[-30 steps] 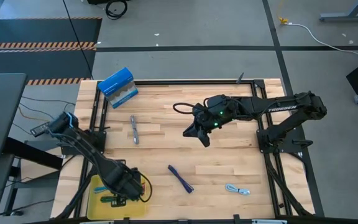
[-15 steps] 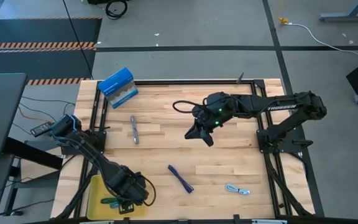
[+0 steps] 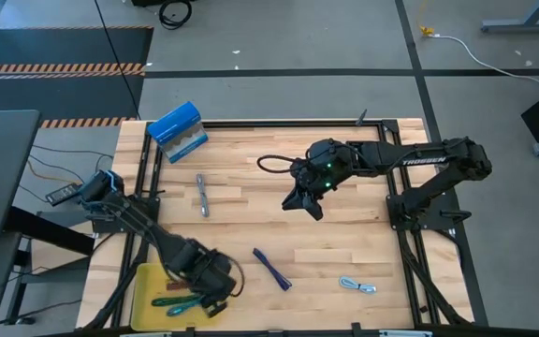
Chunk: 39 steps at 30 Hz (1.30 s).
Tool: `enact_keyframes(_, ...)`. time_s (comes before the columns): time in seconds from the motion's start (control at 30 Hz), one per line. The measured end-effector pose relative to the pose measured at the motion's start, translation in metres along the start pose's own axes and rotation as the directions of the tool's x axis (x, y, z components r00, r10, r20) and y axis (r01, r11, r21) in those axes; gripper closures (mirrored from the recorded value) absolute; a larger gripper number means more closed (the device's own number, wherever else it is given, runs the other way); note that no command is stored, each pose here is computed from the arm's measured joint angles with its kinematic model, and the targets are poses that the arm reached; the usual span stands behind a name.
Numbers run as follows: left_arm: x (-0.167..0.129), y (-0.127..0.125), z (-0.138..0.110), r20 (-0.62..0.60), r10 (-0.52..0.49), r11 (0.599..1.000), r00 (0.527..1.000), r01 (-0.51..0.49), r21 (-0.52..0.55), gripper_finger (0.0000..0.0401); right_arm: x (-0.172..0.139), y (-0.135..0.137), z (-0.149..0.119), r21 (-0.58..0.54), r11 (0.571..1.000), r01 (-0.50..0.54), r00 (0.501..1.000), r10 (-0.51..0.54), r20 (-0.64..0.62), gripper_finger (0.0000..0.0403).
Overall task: Pick and place USB-C Cables
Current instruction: Put the white charger cable into the yellow bin
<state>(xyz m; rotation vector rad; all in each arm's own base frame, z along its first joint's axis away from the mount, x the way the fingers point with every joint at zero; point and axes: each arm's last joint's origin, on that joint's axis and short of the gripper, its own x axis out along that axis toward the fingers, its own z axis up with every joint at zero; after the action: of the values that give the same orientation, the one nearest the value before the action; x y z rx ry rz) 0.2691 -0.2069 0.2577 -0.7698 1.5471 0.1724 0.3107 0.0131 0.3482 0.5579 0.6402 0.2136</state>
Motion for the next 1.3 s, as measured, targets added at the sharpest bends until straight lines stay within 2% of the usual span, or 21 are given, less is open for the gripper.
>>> enact_keyframes(0.23, -0.049, -0.006, 0.034, 0.279, 0.002, 0.991, 0.960, 0.036, -0.132, 0.0181, -0.003, -0.008, 0.003, 0.021, 1.000, 0.020, 1.000, -0.020, 0.001, 0.0298)
enact_keyframes(0.33, -0.064, 0.002, 0.050, 0.330, 0.053, 0.973, 0.943, 0.026, -0.229, 0.0183, -0.004, -0.009, 0.003, 0.040, 0.999, 0.018, 1.000, -0.018, 0.001, 0.0285)
enact_keyframes(0.43, -0.072, 0.021, 0.068, 0.328, 0.145, 0.939, 0.933, -0.026, -0.342, 0.0183, -0.004, -0.009, 0.003, 0.039, 0.999, 0.015, 1.000, -0.015, 0.000, 0.0272)
enact_keyframes(0.53, -0.081, 0.046, 0.085, 0.307, 0.277, 0.877, 0.911, -0.109, -0.467, 0.0184, -0.004, -0.009, 0.003, 0.041, 0.999, -0.001, 1.000, 0.001, -0.011, 0.0267)
enact_keyframes(0.67, -0.096, 0.081, 0.105, 0.284, 0.464, 0.759, 0.839, -0.212, -0.616, 0.0184, -0.004, -0.009, 0.000, 0.059, 0.998, -0.025, 0.998, 0.028, -0.050, 0.0266)
enact_keyframes(0.73, -0.104, 0.098, 0.115, 0.256, 0.517, 0.708, 0.817, -0.240, -0.665, 0.0184, -0.004, -0.009, -0.002, 0.066, 0.997, -0.040, 0.996, 0.045, -0.079, 0.0266)
enact_keyframes(0.9, -0.121, 0.132, 0.140, 0.230, 0.564, 0.650, 0.793, -0.254, -0.716, 0.0184, -0.005, -0.010, -0.008, 0.071, 0.996, -0.059, 0.987, 0.069, -0.147, 0.0266)
enact_keyframes(0.97, -0.123, 0.146, 0.149, 0.222, 0.578, 0.638, 0.785, -0.265, -0.723, 0.0184, -0.005, -0.011, -0.009, 0.060, 0.997, -0.056, 0.984, 0.065, -0.164, 0.0266)
enact_keyframes(1.03, -0.118, 0.161, 0.156, 0.184, 0.567, 0.626, 0.803, -0.275, -0.730, 0.0184, -0.006, -0.014, -0.010, 0.054, 0.997, -0.047, 0.982, 0.056, -0.178, 0.0266)
enact_keyframes(1.1, -0.111, 0.173, 0.163, 0.159, 0.536, 0.646, 0.829, -0.282, -0.710, 0.0186, -0.008, -0.017, -0.012, 0.066, 0.997, -0.029, 0.979, 0.042, -0.198, 0.0266)
enact_keyframes(1.2, -0.098, 0.184, 0.172, 0.165, 0.467, 0.683, 0.869, -0.236, -0.691, 0.0194, -0.010, -0.021, -0.013, 0.072, 0.997, -0.010, 0.975, 0.026, -0.220, 0.0266)
enact_keyframes(1.3, -0.089, 0.188, 0.177, 0.191, 0.436, 0.696, 0.880, -0.195, -0.691, 0.0204, -0.011, -0.025, -0.014, 0.073, 0.997, 0.005, 0.972, 0.012, -0.233, 0.0266)
